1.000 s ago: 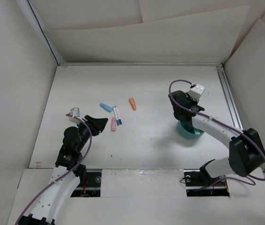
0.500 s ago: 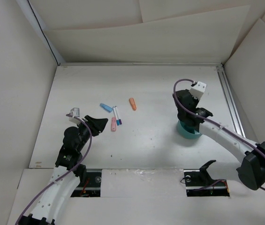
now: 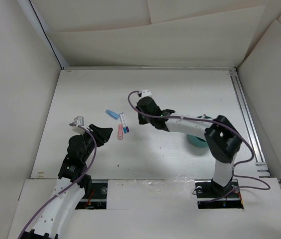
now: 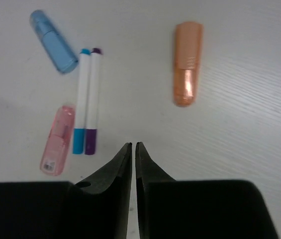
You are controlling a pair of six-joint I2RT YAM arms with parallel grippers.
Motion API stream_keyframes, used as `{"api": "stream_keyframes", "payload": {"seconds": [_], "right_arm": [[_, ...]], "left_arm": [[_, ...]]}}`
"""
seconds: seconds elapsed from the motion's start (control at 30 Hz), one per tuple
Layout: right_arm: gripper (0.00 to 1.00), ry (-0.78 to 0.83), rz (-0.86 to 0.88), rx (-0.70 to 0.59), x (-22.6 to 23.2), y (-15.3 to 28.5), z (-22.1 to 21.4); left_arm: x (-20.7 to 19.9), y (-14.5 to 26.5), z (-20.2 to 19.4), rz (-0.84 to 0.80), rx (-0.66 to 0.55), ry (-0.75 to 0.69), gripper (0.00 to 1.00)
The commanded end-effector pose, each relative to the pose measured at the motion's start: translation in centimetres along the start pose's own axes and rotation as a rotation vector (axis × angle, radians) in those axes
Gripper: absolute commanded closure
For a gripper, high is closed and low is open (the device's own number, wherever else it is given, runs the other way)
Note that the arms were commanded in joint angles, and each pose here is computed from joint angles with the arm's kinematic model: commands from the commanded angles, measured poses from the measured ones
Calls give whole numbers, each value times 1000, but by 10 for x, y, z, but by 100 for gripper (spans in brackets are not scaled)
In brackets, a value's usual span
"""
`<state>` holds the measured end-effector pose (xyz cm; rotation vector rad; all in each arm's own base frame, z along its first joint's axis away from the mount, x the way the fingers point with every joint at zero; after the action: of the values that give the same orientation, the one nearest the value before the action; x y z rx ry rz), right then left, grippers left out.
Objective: Sort the stationery into containers
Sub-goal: Pick up the pen from the center of the board.
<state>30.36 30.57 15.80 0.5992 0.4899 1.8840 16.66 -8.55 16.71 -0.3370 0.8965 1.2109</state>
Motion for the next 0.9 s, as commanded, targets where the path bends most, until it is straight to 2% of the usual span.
{"api": "stream_keyframes", "payload": {"seconds": [0.0, 0.03, 0.1, 0.13, 0.27, 0.47, 0.57, 0.87], "right_arm": [[87, 38, 130, -56, 50, -15, 21], [79, 48, 134, -43, 57, -21, 18], [72, 39, 158, -51, 72, -32, 26], [67, 41, 141, -15, 73, -48, 13], [65, 54, 79, 33, 80, -75, 3], [66, 71, -42, 34, 81, -96, 3], [66, 68, -49, 21, 82, -98, 6], [68, 105, -86, 89, 83, -115, -16]], "left_arm": [[-1, 4, 7, 34, -42, -18, 63], [2, 5, 7, 57, -52, -17, 63], [0, 7, 10, 56, -66, -18, 63], [0, 8, 11, 56, -80, -19, 63], [2, 7, 9, 71, -67, -17, 63], [-1, 8, 11, 50, -73, -19, 63], [-1, 8, 11, 50, -73, -19, 63], [-1, 8, 10, 44, -66, -28, 63]]}}
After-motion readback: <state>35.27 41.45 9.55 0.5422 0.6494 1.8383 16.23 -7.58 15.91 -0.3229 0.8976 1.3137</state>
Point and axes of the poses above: each gripper's point midway between its finger pads, its own y axis back along the fingers, its own x axis along the line the jaws close on, z = x × y, the point moved 8 cm from there along y, back along the fingers, and after that the axes turned 1 degree about y, right-handed, at the moved point
